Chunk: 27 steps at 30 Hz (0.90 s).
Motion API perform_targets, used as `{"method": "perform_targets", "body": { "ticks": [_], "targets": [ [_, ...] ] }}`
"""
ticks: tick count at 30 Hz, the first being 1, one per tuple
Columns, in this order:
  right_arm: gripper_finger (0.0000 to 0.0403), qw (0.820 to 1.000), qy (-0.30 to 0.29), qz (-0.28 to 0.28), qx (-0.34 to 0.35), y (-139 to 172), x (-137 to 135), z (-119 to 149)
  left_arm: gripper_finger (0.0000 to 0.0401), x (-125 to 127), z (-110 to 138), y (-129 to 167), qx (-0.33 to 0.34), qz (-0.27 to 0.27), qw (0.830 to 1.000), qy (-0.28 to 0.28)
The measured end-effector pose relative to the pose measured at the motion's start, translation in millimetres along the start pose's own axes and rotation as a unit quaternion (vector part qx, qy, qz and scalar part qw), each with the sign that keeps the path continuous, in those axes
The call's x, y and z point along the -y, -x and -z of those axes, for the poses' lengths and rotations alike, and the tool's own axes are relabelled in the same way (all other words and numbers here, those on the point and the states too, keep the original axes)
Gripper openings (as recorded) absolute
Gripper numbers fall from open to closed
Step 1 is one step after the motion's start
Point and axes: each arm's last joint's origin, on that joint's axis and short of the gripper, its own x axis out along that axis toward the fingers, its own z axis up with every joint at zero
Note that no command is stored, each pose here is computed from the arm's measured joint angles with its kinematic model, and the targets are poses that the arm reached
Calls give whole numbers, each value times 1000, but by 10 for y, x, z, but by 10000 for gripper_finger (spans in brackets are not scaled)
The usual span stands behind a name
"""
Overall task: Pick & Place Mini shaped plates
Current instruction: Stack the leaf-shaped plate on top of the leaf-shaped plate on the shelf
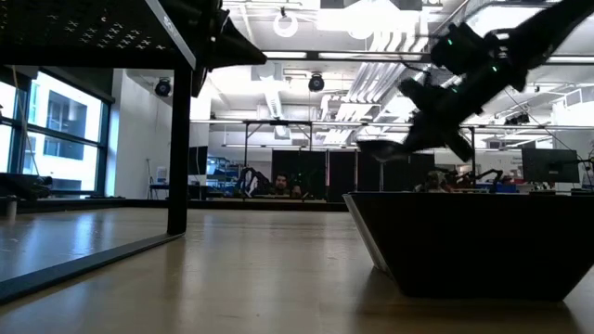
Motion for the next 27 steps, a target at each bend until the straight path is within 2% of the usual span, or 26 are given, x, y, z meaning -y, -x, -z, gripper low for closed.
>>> {"method": "perform_targets", "body": {
  "ticks": [6, 11, 16, 21, 27],
  "targets": [
    [2, 993, 91, -39, -72, -337, -495, 236, 1, -22, 5, 27, -7, -18, 1000, -6],
    [2, 983, 130, -68, -110, -780, -829, 397, 1, -61, -14, 158, -34, -41, 998, -17],
    [1, 967, 184, -109, -142, -1260, -1154, 429, 1, -110, -52, 326, -51, -70, 996, -15],
    [1, 950, 208, -147, -180, -1659, -1413, 511, 1, -150, -50, 425, -71, -89, 994, -6],
    [3, 943, 214, -168, -191, -1876, -1619, 573, 1, -201, 6, 457, -101, -114, 988, 8]
  ]
}}
